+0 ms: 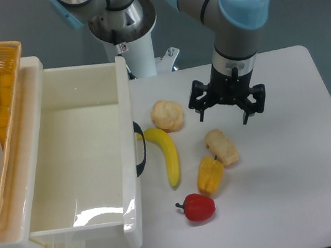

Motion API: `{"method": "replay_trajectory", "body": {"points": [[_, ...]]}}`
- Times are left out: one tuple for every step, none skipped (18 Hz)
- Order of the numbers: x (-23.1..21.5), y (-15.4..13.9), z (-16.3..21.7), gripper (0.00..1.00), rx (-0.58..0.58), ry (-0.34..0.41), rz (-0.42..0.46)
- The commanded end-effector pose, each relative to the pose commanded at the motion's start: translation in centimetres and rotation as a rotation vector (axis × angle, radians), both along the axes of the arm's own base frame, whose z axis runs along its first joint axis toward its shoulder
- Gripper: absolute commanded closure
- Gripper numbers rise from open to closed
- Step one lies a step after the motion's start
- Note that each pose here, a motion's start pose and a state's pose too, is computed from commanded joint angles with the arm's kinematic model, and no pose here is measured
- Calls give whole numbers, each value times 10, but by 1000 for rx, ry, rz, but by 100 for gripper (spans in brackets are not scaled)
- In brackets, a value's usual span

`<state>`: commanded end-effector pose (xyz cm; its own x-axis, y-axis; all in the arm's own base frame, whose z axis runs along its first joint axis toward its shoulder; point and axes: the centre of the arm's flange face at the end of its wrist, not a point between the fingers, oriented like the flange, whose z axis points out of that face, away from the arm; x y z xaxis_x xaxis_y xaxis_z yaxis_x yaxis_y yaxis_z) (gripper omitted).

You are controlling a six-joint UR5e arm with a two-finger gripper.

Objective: Pick up the square bread

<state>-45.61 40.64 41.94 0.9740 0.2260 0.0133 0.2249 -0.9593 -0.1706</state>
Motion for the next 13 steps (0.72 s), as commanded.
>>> {"method": "replay_trajectory", "body": {"points": [[0, -1, -1, 0, -2, 0, -1], [-2, -2, -2, 0, -1, -3, -3], [-4, -5, 1, 0, 1, 1, 1], [-4, -5, 1, 0, 1, 1, 2], [-5, -5, 0, 0, 0, 0, 2], [-5, -5, -1, 0, 0, -2, 3], [-4, -4, -3, 0, -2, -5, 3], [-4, -4, -3, 0, -2, -5, 3], [-5, -4, -6, 0, -4, -9, 6], [-4, -4, -8, 0, -6, -10, 5], [-4, -4, -10, 0, -5, -9, 6], [-4, -4, -12, 0, -4, -6, 6], [-5, -4, -13, 0, -3, -5, 6]]}}
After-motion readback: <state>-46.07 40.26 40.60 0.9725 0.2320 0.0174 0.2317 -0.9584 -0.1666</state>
